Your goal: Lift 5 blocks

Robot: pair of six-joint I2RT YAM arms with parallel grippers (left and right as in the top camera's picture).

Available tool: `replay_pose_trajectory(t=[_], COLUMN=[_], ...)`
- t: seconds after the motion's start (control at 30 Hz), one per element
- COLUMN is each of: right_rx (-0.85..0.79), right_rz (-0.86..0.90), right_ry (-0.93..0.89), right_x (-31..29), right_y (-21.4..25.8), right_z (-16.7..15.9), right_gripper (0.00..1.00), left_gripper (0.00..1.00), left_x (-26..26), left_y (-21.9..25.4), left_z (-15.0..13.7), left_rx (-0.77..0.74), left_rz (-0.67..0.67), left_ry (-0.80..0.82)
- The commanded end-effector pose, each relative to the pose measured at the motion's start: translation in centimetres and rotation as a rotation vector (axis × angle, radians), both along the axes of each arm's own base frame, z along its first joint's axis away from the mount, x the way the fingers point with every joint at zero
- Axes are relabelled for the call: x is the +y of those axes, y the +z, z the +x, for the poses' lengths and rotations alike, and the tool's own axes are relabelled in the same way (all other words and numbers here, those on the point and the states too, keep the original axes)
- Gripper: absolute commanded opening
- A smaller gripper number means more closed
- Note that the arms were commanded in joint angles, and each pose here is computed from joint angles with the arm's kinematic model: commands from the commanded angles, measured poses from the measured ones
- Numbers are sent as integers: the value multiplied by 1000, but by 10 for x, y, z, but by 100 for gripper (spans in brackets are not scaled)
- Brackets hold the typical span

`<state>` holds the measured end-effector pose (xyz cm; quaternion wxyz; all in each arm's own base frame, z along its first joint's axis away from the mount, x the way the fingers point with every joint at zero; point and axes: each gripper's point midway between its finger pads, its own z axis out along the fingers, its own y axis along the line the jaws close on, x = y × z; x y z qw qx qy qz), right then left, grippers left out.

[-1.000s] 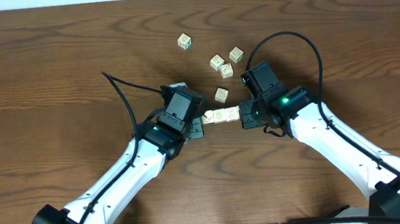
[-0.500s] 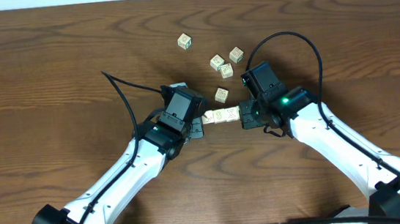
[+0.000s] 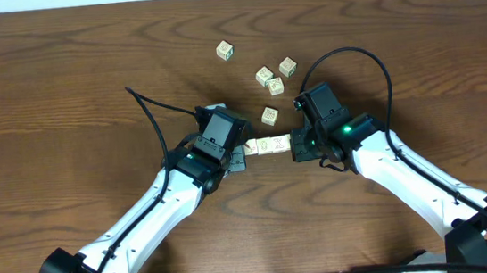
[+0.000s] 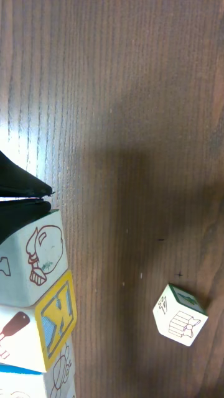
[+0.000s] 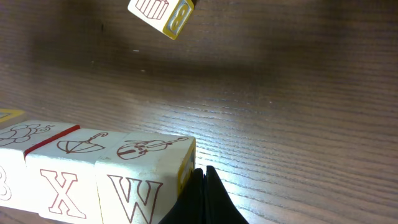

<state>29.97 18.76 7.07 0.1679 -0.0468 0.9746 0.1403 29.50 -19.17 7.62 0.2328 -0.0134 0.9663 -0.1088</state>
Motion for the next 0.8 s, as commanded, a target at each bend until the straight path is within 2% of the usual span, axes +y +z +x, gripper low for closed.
replay_pose_trajectory(t=[0.0, 0.3, 0.77], right_rx=[301, 302, 322], right_rz=[732, 731, 722], right_ry=[552, 553, 543], right_x=[138, 138, 132], right_y=[95, 95, 76], right_z=[-106, -107, -114], right_gripper=[1, 1, 1], left_gripper=[7, 7, 7], left_x=[-142, -152, -153], left_y=[78, 64, 58], left_z=[-62, -76, -77], left_rx=[93, 135, 150], left_rz=[-544, -525, -515], left_ry=[-468, -502, -500])
